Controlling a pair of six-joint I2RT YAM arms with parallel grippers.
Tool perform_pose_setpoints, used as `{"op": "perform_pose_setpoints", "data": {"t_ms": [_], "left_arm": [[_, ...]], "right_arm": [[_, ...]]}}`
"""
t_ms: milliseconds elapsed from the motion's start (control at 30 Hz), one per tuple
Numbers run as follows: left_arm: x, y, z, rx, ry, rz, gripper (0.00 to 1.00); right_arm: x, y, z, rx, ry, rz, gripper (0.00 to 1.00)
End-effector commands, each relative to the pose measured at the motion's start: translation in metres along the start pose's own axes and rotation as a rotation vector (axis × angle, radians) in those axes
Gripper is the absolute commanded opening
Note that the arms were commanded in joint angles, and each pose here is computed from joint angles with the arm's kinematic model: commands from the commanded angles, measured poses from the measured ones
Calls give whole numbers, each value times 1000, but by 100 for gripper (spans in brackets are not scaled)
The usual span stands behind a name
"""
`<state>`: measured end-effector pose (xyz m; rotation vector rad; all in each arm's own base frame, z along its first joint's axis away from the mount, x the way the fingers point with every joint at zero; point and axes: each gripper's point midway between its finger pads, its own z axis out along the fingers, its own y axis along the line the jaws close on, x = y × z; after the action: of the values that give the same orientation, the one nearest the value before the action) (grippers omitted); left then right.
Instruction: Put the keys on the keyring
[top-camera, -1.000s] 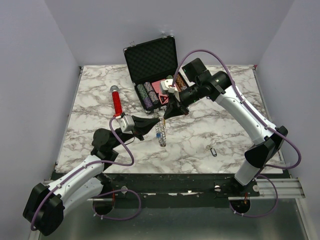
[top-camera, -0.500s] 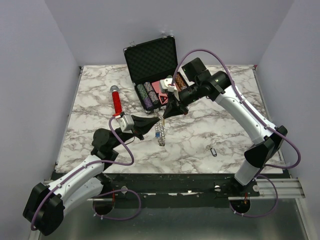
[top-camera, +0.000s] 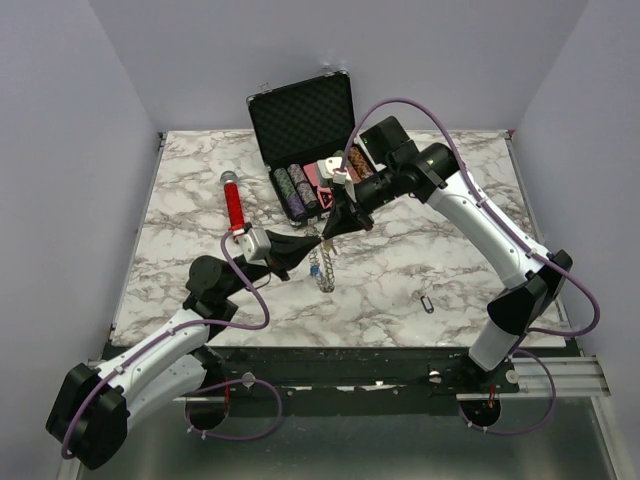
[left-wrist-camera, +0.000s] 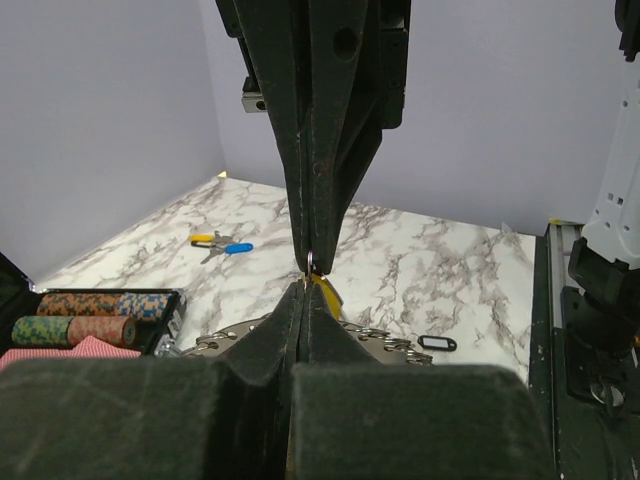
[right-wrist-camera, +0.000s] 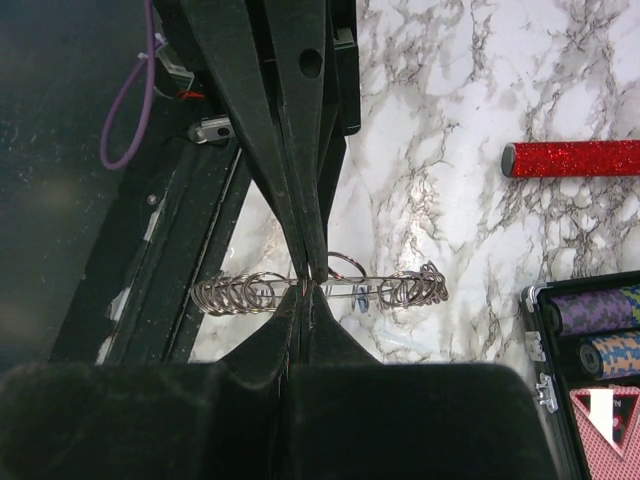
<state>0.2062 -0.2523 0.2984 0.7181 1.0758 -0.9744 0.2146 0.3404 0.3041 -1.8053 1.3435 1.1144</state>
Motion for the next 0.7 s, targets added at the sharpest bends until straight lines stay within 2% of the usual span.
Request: {"op": "perform_pose_setpoints", "data": {"t_ms": [0, 667], "left_arm": [[-15, -2, 6, 5, -36, -11, 0], [-16, 1, 5, -12, -32, 3, 0]], "right_arm": [[-15, 0, 5, -24, -50, -38, 1], [0, 6, 1, -14, 7, -59, 1]]}}
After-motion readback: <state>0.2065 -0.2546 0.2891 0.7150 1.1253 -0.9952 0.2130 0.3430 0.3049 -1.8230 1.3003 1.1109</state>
